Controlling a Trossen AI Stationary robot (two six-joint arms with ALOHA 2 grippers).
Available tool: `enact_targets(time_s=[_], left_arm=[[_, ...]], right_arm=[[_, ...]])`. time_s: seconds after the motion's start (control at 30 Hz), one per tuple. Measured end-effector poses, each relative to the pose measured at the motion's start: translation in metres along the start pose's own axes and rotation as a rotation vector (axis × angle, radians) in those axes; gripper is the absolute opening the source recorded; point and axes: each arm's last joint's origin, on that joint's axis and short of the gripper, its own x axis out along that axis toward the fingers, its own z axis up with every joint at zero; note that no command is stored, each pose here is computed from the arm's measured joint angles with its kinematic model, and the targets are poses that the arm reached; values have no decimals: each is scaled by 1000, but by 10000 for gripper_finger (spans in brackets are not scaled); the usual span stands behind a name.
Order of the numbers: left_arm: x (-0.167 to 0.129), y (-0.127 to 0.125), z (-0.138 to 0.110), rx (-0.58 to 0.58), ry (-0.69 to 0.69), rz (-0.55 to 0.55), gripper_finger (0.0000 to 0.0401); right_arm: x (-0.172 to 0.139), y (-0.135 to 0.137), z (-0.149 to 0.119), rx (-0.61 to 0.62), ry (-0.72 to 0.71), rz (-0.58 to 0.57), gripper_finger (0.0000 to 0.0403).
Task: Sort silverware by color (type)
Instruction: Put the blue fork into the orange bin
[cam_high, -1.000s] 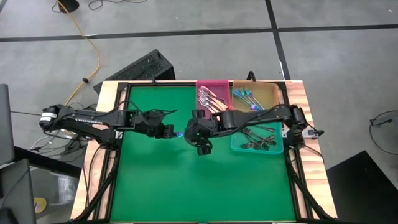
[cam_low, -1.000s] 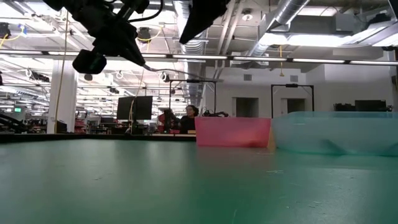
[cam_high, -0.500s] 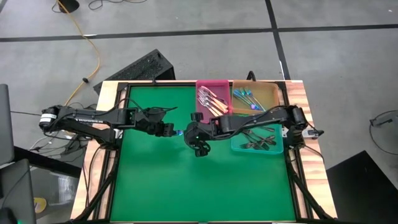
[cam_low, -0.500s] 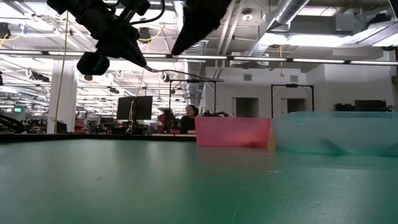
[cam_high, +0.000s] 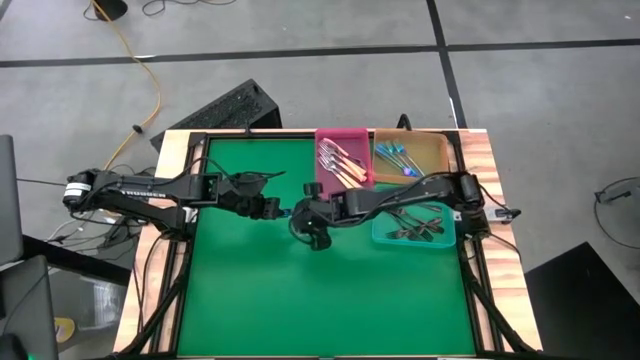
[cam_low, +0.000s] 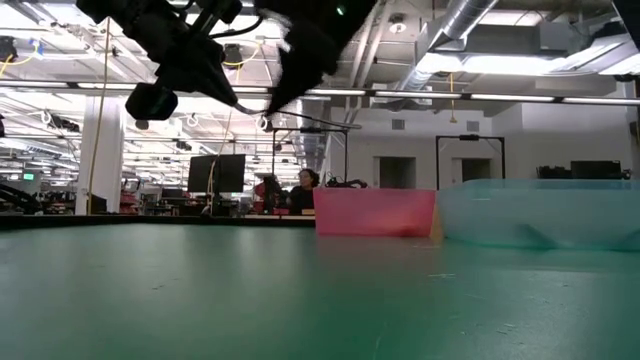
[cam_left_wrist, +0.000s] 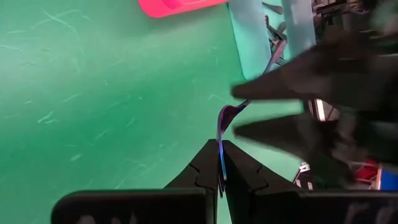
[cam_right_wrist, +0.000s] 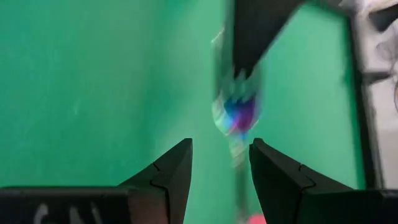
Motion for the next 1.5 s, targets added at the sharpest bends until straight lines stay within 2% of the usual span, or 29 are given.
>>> enact_targets(time_s=[0.13,0.53,0.73,0.97,1.17,1.33,1.5], left_arm=[[0,0,0,0,0,-2,0],[13,2,-1,0,27,31,0],[17,-2,1,15,11,-12,0],[17,-2,1,15,8,-8,0],[17,-2,1,15,-2,-4,0],[17,-2,1,15,-3,-4,0],[17,-2,2,15,-13,-3,0]], right_arm=[[11,7,-4,-21,38,-25,180],[9,8,-6,-33,68,-34,160],[9,6,-10,-37,99,-28,150],[9,5,-10,-38,104,-26,135],[9,5,-11,-40,109,-26,102],[9,4,-11,-35,118,-62,31],[10,2,-14,9,138,-57,25]])
